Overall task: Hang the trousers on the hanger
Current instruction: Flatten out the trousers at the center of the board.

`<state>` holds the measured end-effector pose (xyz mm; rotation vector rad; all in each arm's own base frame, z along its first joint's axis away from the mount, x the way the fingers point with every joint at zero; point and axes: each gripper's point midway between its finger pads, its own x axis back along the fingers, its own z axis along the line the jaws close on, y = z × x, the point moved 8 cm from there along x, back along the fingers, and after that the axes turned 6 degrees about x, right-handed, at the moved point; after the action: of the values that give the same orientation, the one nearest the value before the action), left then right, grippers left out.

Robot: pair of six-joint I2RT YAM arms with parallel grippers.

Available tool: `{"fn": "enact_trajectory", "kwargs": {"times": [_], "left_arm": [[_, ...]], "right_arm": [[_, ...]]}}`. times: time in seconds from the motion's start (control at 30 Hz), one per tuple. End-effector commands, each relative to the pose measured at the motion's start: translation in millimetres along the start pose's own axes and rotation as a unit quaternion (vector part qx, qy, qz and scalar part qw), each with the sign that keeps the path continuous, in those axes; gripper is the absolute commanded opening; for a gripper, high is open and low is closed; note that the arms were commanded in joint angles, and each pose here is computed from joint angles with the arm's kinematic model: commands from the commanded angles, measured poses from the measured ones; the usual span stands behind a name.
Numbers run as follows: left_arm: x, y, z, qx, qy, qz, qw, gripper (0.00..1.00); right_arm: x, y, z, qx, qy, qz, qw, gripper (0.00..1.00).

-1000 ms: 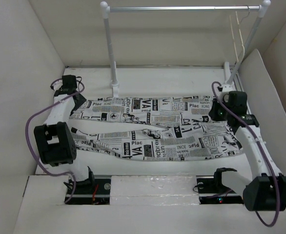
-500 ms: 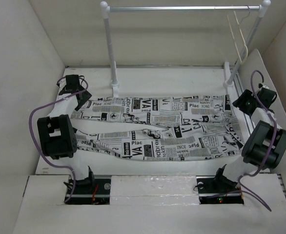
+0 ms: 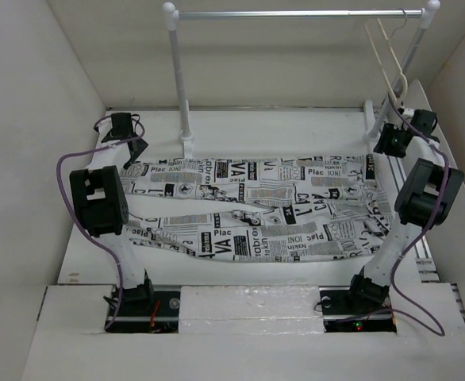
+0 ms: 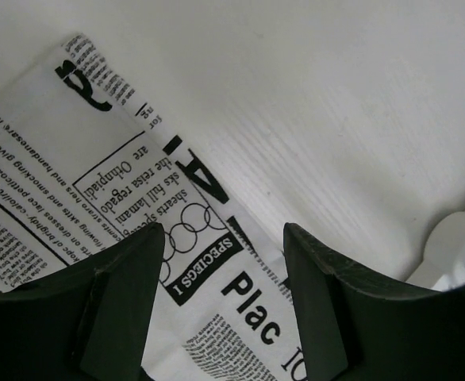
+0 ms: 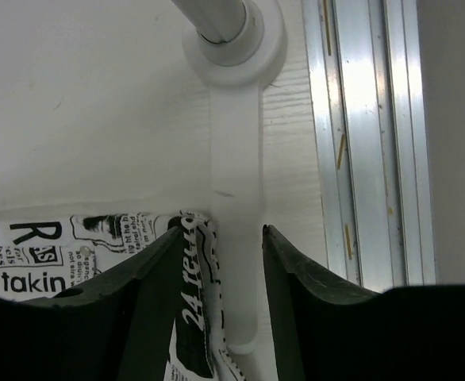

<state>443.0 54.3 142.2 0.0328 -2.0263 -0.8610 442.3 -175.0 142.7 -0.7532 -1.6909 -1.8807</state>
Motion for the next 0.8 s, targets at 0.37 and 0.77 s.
{"fn": "enact_trajectory", "kwargs": {"times": [0.37, 0.77], "left_arm": [[-31, -7, 20, -0.023, 0.063, 0.013, 0.998, 0.58], [-49, -24, 30, -0.033, 0.084, 0.034, 0.995, 0.24]], "right_arm": [[-29, -15, 9, 0.016, 0.010, 0.050, 0.999, 0.45], [-13, -26, 15, -0.018, 0.036, 0.026, 0.999, 0.48]]}}
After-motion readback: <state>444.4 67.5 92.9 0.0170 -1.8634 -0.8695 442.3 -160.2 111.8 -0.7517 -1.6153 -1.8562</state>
